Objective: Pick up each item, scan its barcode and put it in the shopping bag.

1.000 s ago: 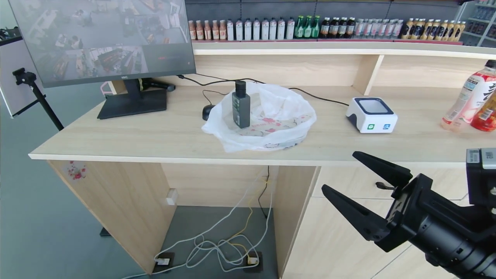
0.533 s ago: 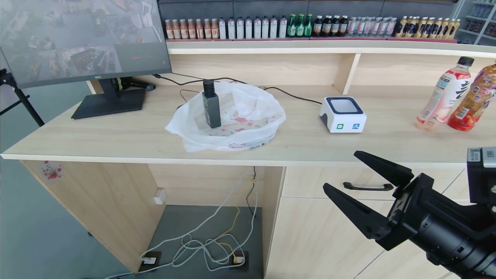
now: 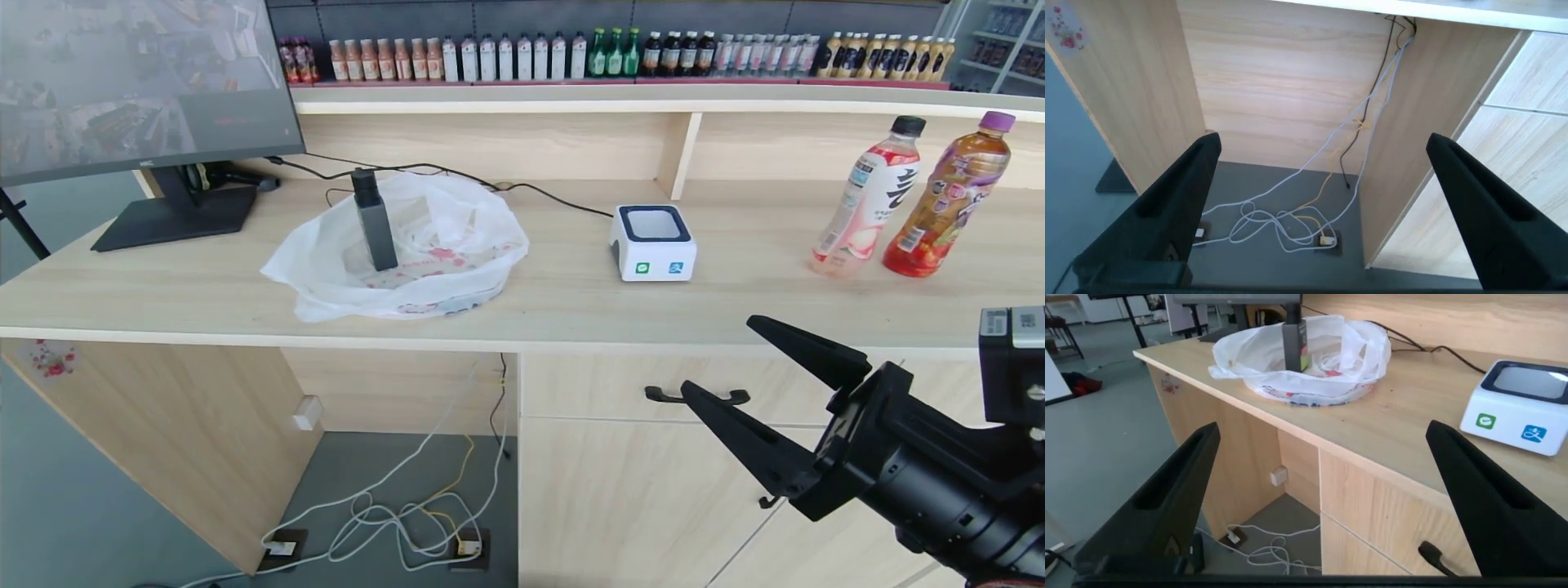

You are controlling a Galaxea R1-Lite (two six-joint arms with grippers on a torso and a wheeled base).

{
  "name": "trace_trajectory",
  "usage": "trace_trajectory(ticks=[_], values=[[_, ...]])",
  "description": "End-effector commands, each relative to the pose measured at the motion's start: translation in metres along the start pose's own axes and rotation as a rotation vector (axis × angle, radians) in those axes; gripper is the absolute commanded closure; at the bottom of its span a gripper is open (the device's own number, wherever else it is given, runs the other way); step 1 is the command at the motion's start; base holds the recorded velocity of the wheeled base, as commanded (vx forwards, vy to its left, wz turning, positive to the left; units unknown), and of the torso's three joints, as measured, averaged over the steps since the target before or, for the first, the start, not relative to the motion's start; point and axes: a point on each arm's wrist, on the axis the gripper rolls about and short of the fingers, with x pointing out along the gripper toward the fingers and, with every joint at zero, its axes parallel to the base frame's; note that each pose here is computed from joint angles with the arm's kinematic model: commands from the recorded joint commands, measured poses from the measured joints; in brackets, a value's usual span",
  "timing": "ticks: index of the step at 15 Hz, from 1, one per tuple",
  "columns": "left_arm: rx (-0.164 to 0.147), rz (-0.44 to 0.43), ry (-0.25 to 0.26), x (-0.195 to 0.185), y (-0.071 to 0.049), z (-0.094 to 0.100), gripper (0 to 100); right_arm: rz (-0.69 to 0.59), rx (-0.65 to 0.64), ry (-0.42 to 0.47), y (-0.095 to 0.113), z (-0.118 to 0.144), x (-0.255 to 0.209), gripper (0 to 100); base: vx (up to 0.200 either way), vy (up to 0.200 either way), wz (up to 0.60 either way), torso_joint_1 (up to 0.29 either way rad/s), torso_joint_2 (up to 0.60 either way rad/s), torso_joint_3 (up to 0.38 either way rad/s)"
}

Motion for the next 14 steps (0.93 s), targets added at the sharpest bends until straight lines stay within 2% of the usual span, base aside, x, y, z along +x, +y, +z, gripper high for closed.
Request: trace_trajectory(ticks=[1, 14], values=[[0.001, 0.000, 0.000, 0.0000, 0.0000, 0.0000, 0, -0.001, 0.000, 0.009, -0.0004, -0.0024, 0.0015, 0, 0.000, -0.200, 0.00, 0.002, 0.00, 0.002], [-0.002, 0.000, 0.000, 0.0000, 0.0000, 0.0000, 0, -0.015, -0.002, 0.024, -0.0036, -0.0059, 0.0033, 0, 0.000, -0.200, 0.00, 0.004, 0.00, 0.003]])
